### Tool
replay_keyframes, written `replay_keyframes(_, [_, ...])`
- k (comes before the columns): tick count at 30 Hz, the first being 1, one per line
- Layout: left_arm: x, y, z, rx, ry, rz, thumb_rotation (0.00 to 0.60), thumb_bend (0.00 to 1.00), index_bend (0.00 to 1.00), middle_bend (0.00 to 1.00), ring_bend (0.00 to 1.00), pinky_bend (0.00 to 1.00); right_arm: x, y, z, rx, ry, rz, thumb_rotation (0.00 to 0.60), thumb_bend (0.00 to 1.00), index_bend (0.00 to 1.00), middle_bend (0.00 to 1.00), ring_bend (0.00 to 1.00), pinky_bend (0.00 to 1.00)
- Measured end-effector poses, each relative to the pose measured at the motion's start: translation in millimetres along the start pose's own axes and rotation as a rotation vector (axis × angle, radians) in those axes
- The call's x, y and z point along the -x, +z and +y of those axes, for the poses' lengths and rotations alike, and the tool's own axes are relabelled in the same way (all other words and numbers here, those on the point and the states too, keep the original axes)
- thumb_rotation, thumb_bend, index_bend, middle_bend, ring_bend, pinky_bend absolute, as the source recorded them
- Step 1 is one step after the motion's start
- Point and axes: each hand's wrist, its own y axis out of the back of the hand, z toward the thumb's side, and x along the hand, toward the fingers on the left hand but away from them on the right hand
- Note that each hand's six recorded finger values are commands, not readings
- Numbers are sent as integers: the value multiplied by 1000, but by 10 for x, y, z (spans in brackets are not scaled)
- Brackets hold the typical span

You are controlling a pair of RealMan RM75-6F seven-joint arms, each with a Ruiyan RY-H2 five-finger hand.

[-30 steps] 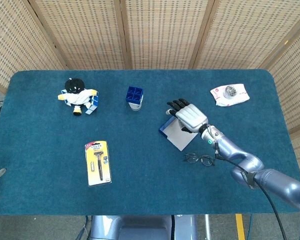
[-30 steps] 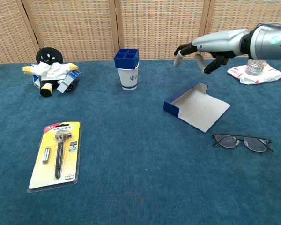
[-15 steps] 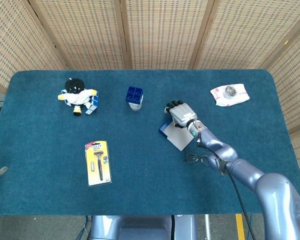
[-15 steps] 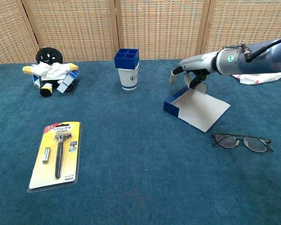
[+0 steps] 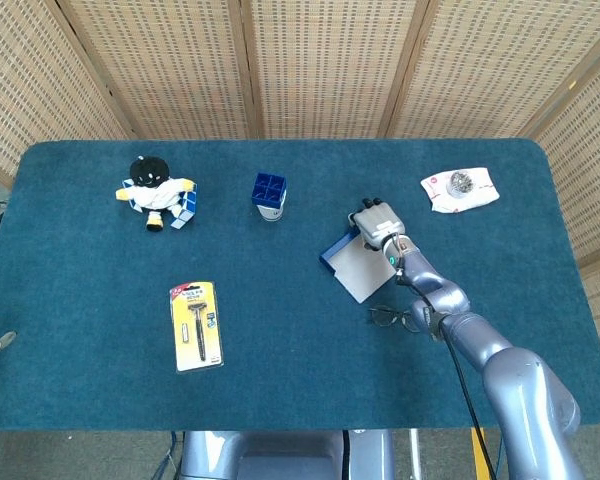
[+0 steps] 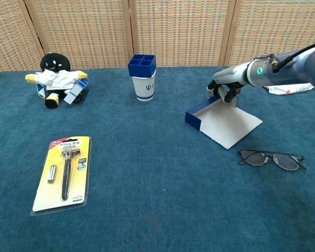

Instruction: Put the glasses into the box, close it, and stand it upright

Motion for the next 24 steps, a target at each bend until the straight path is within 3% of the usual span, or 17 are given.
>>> replay_keyframes(9, [15, 76, -42, -16, -6, -18, 600, 0, 0, 0, 0, 0, -180, -558, -21, -1, 50, -83, 600, 1000, 346, 363, 17, 96])
replay_keyframes(20, [71, 194, -52, -32, 2, -53, 600, 0, 0, 0, 0, 0, -555, -934, -110, 46, 162, -101, 600, 1000, 351, 424, 201, 131])
replay_keyframes(24, [102, 220, -41, -33, 10, -67, 600, 0, 0, 0, 0, 0, -646, -981, -107, 52, 163, -101, 600, 1000, 368, 302, 135, 131])
